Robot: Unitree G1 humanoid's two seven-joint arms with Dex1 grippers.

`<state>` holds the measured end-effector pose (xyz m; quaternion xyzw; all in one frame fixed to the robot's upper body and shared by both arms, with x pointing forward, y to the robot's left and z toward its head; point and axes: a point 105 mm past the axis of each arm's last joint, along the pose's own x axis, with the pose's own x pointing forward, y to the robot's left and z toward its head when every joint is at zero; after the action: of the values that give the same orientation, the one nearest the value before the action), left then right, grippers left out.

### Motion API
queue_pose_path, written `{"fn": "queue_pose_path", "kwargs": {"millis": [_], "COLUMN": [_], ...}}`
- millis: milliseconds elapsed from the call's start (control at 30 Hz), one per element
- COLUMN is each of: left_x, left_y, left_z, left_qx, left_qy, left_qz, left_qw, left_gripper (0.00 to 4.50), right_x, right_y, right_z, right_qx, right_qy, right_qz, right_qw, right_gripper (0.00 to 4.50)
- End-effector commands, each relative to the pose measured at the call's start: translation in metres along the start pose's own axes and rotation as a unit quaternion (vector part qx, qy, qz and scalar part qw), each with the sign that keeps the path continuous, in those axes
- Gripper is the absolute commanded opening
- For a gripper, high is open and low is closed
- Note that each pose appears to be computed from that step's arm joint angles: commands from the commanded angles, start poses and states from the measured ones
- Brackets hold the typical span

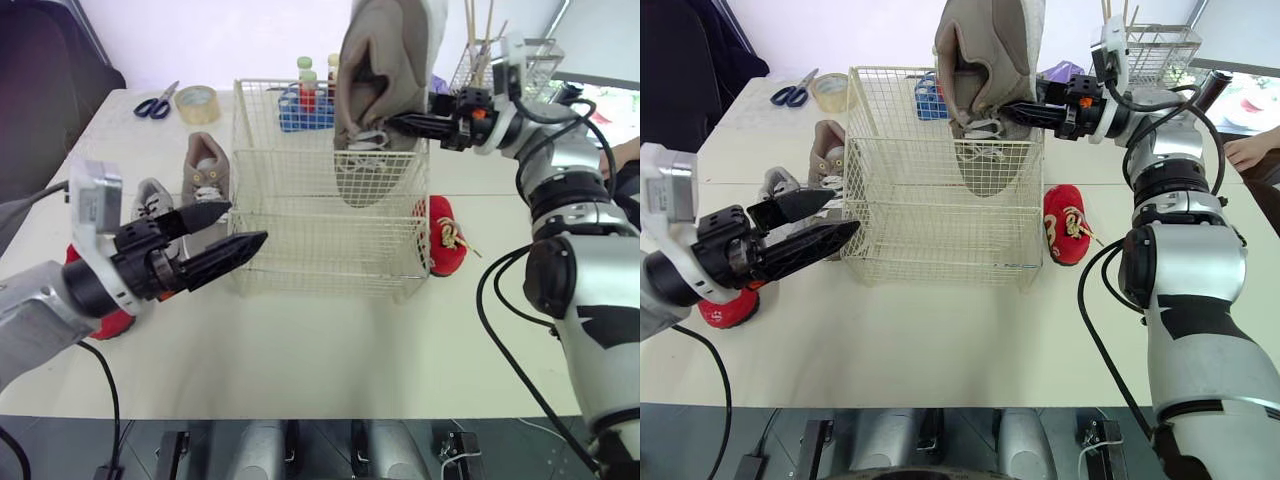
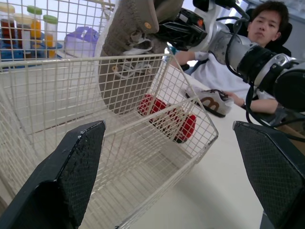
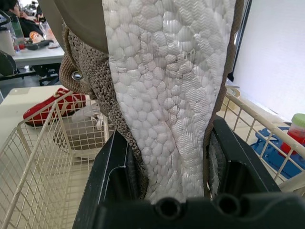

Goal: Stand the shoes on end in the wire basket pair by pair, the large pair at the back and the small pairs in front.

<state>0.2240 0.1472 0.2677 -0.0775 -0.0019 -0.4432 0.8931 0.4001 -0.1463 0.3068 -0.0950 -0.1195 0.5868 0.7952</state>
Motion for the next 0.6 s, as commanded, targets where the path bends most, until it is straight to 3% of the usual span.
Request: {"fn": "queue_pose_path", "kwargs": {"millis": [33,167,600], "left_x": [0.002,0.005,0.007], "left_y": [-0.003,-0.002,0.005], "left_z": [0.005,0.004,0.002], "left_qx": [0.014,0.013,0.021], "left_qy": [-0.007,-0.007,-0.006], "left_qz": [-0.007,-0.011,-0.012], "left_qw": [1.000,1.000,1.000], "left_gripper": [4.50,4.50,4.50], "right_x": [-0.003,-0.006,-0.028], "right_y": [0.000,-0.002,-0.009], "right_z": [0.011,0.018,0.043], "right_qx": [-0.009,-0.020,-0.067], "right_qy": [-0.021,-0.033,-0.027], "right_qz": [0.002,-0.006,-0.043], "right_qw": [1.000,0.999,0.996], "right_gripper": [2.66,4.45,4.45]}}
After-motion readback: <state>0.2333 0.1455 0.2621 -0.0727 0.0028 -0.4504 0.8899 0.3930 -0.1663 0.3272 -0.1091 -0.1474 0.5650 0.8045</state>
